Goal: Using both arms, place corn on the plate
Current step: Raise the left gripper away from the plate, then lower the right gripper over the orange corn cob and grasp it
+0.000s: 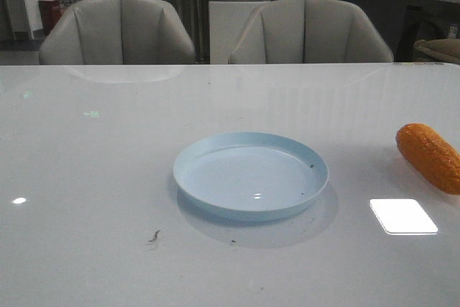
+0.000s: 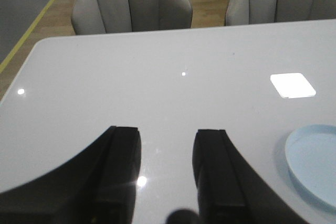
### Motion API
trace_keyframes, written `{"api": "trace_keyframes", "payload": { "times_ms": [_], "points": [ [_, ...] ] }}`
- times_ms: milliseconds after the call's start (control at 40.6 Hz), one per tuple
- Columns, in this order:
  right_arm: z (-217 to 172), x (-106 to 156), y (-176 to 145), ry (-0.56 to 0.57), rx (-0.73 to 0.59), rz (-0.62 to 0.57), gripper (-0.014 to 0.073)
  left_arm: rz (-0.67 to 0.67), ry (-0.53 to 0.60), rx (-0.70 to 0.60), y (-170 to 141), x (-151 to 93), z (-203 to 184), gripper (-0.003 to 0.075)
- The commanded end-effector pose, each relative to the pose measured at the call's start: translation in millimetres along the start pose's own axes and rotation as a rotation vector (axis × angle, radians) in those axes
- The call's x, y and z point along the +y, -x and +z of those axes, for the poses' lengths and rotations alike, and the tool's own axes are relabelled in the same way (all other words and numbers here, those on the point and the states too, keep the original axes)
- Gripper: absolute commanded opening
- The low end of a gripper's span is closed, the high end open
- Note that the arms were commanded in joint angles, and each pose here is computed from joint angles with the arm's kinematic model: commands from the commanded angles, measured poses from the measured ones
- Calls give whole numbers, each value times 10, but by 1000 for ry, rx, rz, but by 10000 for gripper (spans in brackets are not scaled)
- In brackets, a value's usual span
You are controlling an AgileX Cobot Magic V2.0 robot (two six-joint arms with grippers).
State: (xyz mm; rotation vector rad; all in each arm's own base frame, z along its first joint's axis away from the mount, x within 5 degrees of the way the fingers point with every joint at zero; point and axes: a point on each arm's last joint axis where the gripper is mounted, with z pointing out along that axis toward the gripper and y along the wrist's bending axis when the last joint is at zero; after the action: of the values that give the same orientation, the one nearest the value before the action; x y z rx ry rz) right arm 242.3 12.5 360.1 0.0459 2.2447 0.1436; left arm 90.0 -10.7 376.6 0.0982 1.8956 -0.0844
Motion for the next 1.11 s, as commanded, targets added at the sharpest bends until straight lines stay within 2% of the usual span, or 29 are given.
{"api": "trace_keyframes", "payload": {
  "times_ms": [0,197,518,739,1084],
  "points": [
    [128,2,328,-5,-46,-7,600,-14,-4,-61,97,-2,-29,332],
    [763,-31,471,-19,95,-6,600,-14,-5,-68,106,-4,-24,332],
    [1649,-120,216,-42,339,-3,599,-14,-5,-68,106,-4,-24,332],
    [1921,-179,39,-67,424,-29,594,-14,-5,-69,106,-4,-24,332],
    [2136,-210,-120,-72,490,-25,591,-13,-10,-102,136,-8,-27,332]
  ]
}}
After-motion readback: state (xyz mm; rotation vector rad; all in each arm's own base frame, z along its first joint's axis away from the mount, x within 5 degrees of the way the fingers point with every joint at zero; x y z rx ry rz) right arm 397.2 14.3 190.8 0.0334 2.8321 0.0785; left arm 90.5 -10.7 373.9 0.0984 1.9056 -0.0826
